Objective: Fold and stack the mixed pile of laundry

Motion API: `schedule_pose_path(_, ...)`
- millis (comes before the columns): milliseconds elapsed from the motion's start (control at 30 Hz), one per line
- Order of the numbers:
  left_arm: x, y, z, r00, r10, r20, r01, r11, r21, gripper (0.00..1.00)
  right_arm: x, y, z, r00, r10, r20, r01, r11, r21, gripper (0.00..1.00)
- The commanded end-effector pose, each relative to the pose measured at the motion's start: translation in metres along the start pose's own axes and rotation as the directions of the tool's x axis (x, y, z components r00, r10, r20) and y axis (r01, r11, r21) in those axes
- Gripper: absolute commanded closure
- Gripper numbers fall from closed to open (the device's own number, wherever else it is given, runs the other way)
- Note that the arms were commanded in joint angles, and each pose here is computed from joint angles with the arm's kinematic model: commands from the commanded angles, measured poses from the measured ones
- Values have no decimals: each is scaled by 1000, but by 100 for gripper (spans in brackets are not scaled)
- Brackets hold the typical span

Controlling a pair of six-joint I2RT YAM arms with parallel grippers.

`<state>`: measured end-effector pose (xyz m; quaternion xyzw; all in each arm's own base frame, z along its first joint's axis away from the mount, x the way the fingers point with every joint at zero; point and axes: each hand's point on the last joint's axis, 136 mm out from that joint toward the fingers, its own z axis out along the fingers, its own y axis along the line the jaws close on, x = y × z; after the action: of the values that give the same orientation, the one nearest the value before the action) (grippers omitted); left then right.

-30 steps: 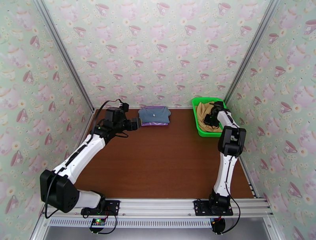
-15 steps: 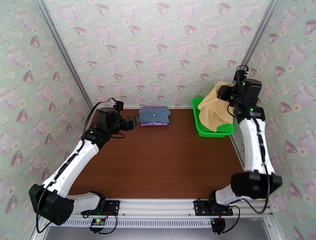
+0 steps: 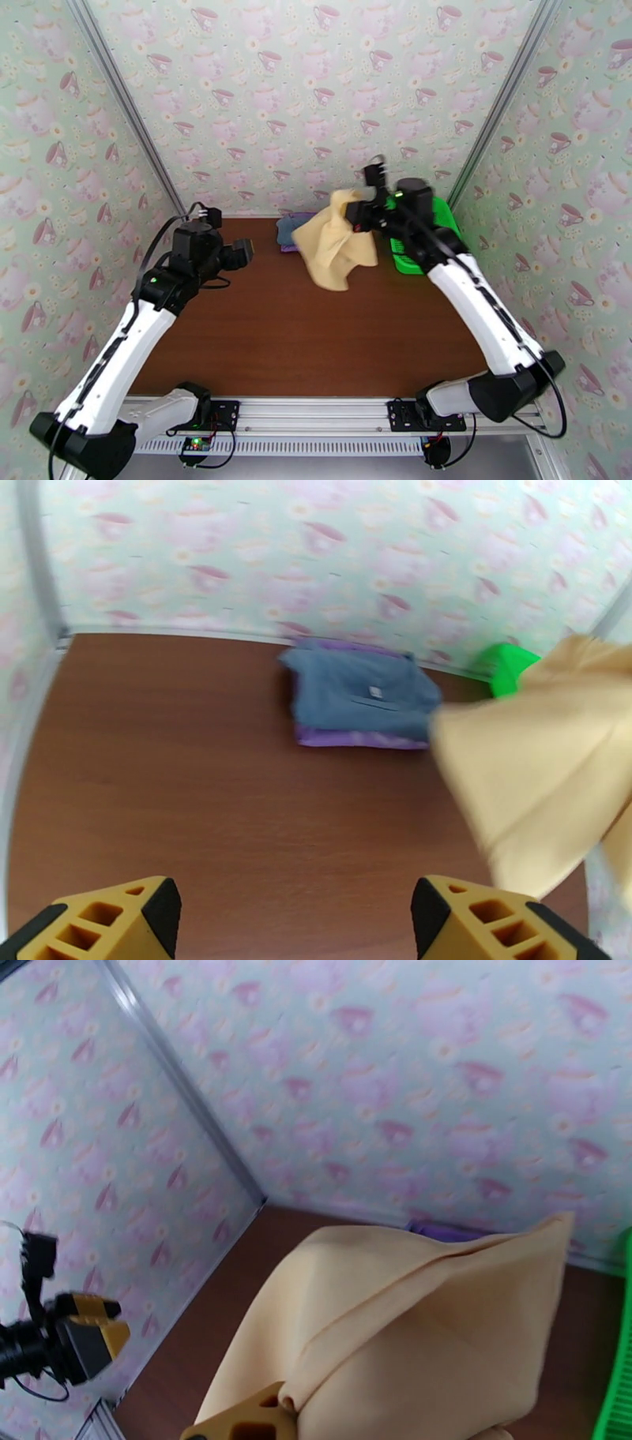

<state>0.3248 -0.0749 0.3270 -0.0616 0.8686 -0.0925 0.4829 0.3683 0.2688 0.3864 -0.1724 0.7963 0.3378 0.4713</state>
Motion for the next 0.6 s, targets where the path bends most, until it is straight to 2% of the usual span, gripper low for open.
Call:
schedule_pose_path(0, 1, 28, -24, 1000, 0, 7, 0, 992, -123, 18, 34, -2, 27, 998, -36, -42, 38, 998, 53, 100)
schedule_pose_path(67, 7, 34, -27, 1000, 2, -3, -3, 990, -144, 18, 78, -20, 40, 993, 4, -118, 8, 995, 104, 100)
schedule_pose_path(200, 27, 38, -21, 998, 3, -62, -12, 989, -147, 16, 175, -75, 44, 951, 110, -288, -22, 956, 291, 99)
schedule_pose_path(300, 51, 35, -5, 991, -16, -133, 0, 993, -118, 15, 230, -110, 34, 911, 153, -384, 24, 907, 419, 66)
schedule_pose_path(367, 70, 31, 9, 982, -38, -183, 21, 995, -93, 14, 245, -123, 28, 901, 156, -404, 56, 883, 467, 36)
schedule_pose_path(467, 98, 26, 30, 965, -77, -251, 63, 996, -64, 13, 247, -130, 23, 896, 139, -421, 97, 865, 492, 21)
schedule_pose_path(567, 129, 19, 54, 939, -119, -322, 116, 993, -28, 11, 238, -128, 20, 900, 117, -420, 117, 864, 490, 18)
